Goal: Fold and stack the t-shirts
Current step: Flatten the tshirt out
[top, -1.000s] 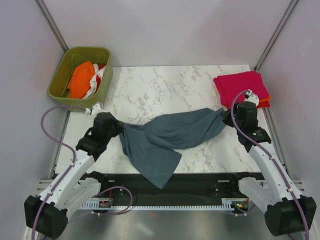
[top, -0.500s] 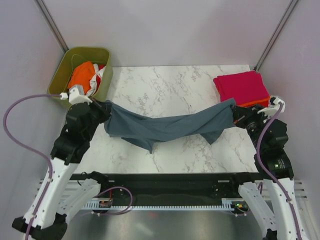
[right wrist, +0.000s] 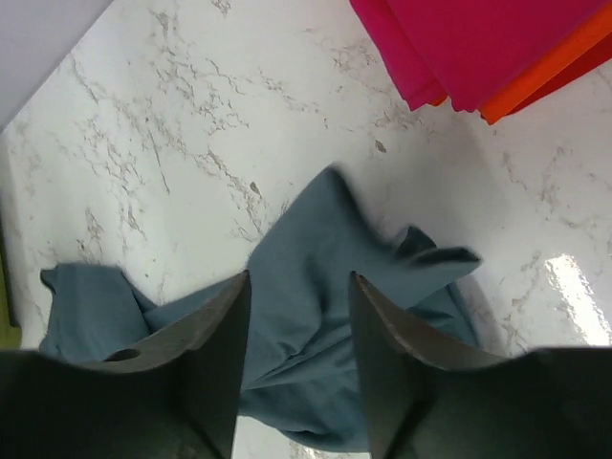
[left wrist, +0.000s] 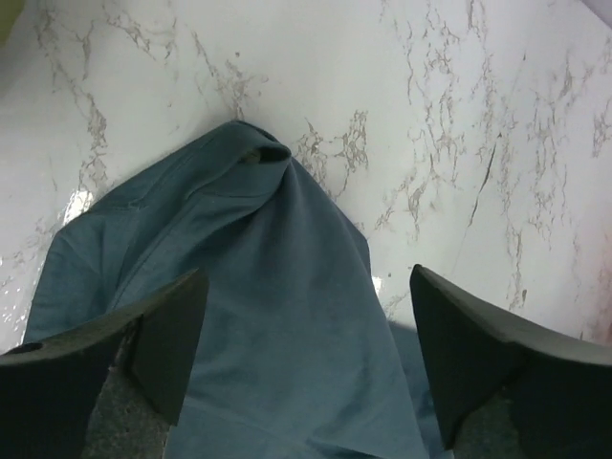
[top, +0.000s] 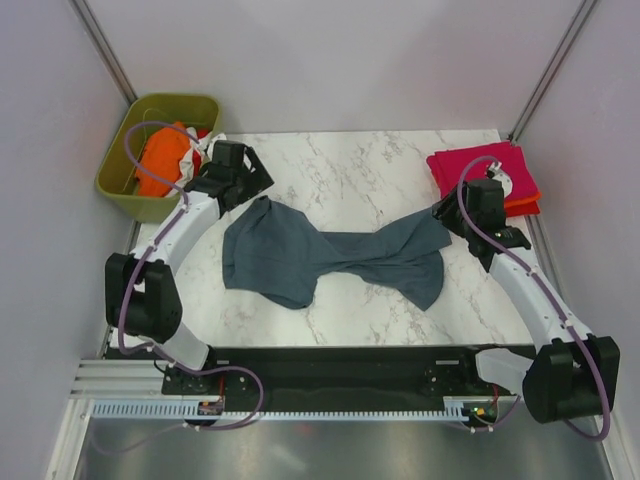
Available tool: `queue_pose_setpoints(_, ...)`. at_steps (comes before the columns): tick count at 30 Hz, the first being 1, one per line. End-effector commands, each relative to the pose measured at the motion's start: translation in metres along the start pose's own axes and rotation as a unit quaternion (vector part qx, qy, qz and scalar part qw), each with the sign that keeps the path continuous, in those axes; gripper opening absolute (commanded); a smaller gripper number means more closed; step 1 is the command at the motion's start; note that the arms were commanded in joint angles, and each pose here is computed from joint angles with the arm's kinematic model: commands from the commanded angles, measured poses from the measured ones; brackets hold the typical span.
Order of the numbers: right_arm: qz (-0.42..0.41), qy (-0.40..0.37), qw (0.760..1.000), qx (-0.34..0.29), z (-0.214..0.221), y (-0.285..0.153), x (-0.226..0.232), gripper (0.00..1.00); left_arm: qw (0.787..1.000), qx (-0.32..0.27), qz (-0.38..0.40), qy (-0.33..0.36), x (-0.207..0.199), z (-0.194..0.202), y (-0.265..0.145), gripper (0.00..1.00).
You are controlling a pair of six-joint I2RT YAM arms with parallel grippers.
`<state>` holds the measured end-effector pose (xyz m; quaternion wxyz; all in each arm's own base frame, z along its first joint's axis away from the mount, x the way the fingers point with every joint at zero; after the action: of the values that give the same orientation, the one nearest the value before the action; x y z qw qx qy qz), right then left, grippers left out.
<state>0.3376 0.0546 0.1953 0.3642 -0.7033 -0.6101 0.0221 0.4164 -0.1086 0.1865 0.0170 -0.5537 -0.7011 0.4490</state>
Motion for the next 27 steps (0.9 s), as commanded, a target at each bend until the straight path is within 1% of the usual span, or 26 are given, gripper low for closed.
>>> queue_pose_setpoints(1, 0.000, 0.012, 0.999, -0.035, -0.016, 0.002, 0.002, 0.58, 0.999, -0.023, 0.046, 0.012, -0.020, -0.024, -0.022, 0.95)
queue_pose_setpoints(3, 0.020, 0.011, 0.999, -0.026, 0.000, 0.003, -0.013, 0.58, 0.998, -0.028, 0.053, 0.012, -0.013, -0.020, -0.040, 0.95)
queue_pose_setpoints(4, 0.029, 0.010, 0.999, -0.025, 0.005, 0.003, -0.019, 0.58, 0.999, -0.011, 0.042, 0.015, 0.003, -0.003, -0.039, 0.95)
queue_pose_setpoints(5, 0.038, 0.010, 0.999, -0.024, 0.010, 0.003, -0.025, 0.58, 0.998, -0.024, 0.059, 0.012, 0.004, -0.004, -0.059, 0.95)
queue_pose_setpoints(6, 0.048, 0.008, 0.999, -0.019, 0.020, 0.003, -0.034, 0.57, 0.998, -0.021, 0.061, 0.006, 0.010, 0.002, -0.065, 0.95)
queue_pose_setpoints(7, 0.052, 0.006, 0.999, -0.016, 0.025, 0.004, -0.038, 0.57, 0.998, 0.003, 0.055, 0.007, 0.026, 0.024, -0.064, 0.95)
queue_pose_setpoints(9, 0.067, 0.003, 0.998, -0.008, 0.036, 0.009, -0.049, 0.55, 0.997, -0.002, 0.081, -0.006, 0.030, 0.031, -0.083, 0.93)
queue_pose_setpoints(10, 0.076, 0.002, 0.997, -0.006, 0.039, 0.011, -0.053, 0.53, 0.997, 0.015, 0.076, -0.007, 0.045, 0.048, -0.083, 0.93)
queue_pose_setpoints(12, 0.092, 0.005, 0.996, 0.002, 0.046, 0.017, -0.062, 0.51, 0.996, 0.010, 0.090, -0.015, 0.053, 0.055, -0.096, 0.93)
queue_pose_setpoints(13, 0.098, 0.007, 0.995, 0.003, 0.048, 0.020, -0.065, 0.50, 0.996, 0.024, 0.085, -0.016, 0.064, 0.069, -0.095, 0.92)
queue_pose_setpoints(15, 0.106, 0.016, 0.994, 0.000, 0.051, 0.028, -0.071, 0.49, 0.994, 0.027, 0.100, -0.025, 0.072, 0.080, -0.103, 0.92)
queue_pose_setpoints(18, 0.123, 0.033, 0.992, -0.002, 0.052, 0.039, -0.081, 0.48, 0.992, 0.034, 0.118, -0.036, 0.075, 0.089, -0.110, 0.92)
queue_pose_setpoints(22, 0.123, 0.061, 0.991, 0.009, 0.060, 0.053, -0.088, 0.47, 0.988, 0.048, 0.138, -0.049, 0.081, 0.103, -0.118, 0.92)
queue_pose_setpoints(24, 0.119, 0.075, 0.990, 0.017, 0.067, 0.061, -0.091, 0.47, 0.987, 0.057, 0.142, -0.054, 0.083, 0.109, -0.119, 0.91)
queue_pose_setpoints(25, 0.114, 0.086, 0.990, 0.006, 0.064, 0.065, -0.089, 0.47, 0.986, 0.066, 0.141, -0.055, 0.087, 0.115, -0.118, 0.91)
queue_pose_setpoints(27, 0.120, 0.096, 0.988, 0.008, 0.068, 0.069, -0.093, 0.47, 0.986, 0.069, 0.138, -0.060, 0.093, 0.122, -0.117, 0.91)
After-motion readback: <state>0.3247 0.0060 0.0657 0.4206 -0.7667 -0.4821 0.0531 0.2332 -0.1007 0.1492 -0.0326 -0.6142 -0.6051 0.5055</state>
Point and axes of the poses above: each gripper's point midway between its finger pads, its own y axis out along the fingers, its own x axis along the line the jaws close on, z = x × y, the point moved 2 cm from there along -y, back along the fingers, and after that the axes turned 8 degrees about -y, right-handed, at the moved point
